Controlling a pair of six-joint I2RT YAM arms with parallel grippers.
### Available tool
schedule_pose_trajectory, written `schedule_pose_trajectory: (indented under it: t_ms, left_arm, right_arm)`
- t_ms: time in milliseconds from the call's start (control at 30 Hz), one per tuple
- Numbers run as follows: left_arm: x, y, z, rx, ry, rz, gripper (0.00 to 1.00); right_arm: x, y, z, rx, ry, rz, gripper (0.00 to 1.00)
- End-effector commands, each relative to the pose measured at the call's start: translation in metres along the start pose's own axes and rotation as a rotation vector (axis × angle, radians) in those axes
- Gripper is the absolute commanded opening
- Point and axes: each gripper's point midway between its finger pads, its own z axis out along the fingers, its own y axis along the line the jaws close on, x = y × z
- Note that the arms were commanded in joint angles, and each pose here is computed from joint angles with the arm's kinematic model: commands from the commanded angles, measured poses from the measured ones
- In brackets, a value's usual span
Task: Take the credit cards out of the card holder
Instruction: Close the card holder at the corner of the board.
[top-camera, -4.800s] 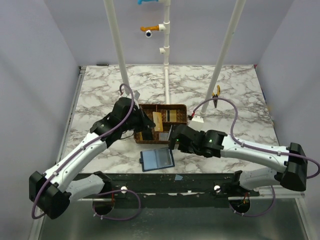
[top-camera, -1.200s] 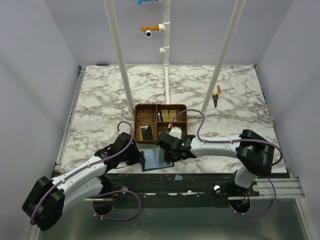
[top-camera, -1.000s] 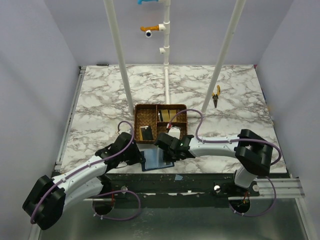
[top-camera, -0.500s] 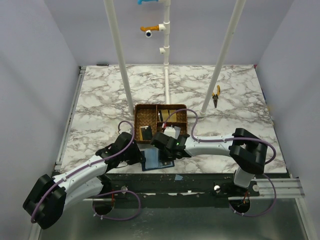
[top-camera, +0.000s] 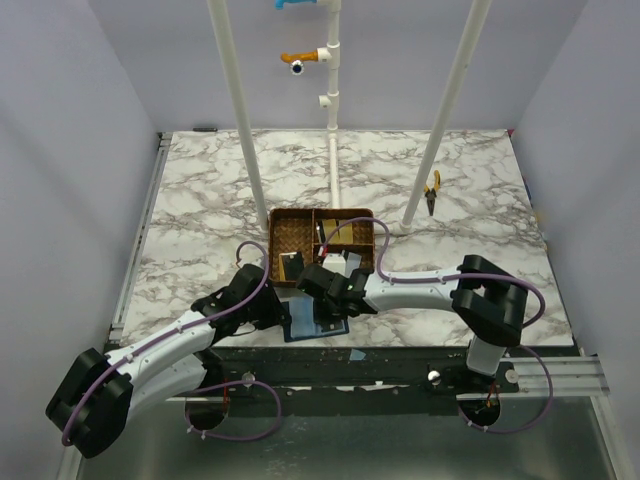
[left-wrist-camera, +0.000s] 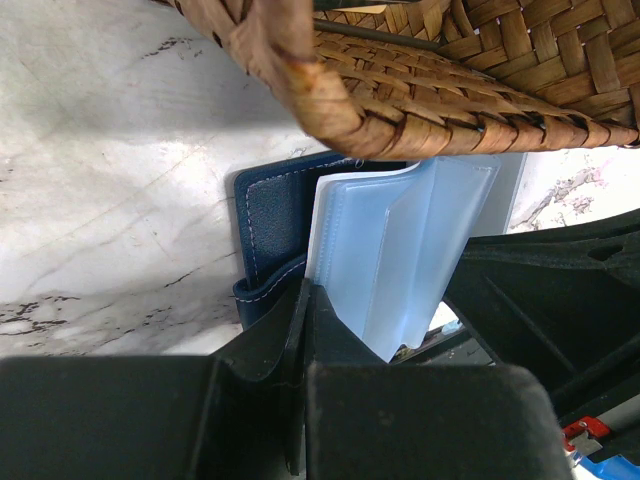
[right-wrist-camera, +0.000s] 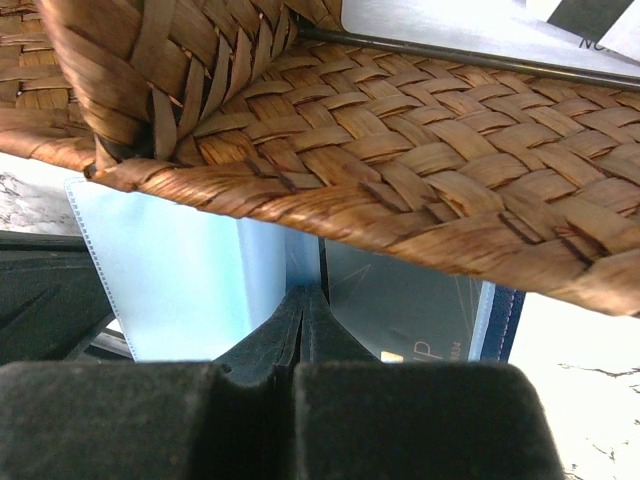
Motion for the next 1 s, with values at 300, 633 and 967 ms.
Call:
schedule_pose_trajectory:
  t_ms: [300, 633, 967]
  left_arm:
    - [0.010, 0.005, 0.001, -0.004, 0.041, 0.013, 0.00]
    - [0.007, 0.002, -0.005, -0.005, 0.027, 0.023, 0.00]
    - [-0.001, -0.002, -0.024, -0.013, -0.015, 0.021, 0.00]
  right_arm:
    - [0.005, 0.006, 0.009, 0.003, 0.025, -0.036, 0.01]
    - [0.004, 0.006, 0.010, 0.007, 0.019, -0.035, 0.01]
    - [0.002, 0.000, 0.001, 0.016, 0.000, -0.027, 0.01]
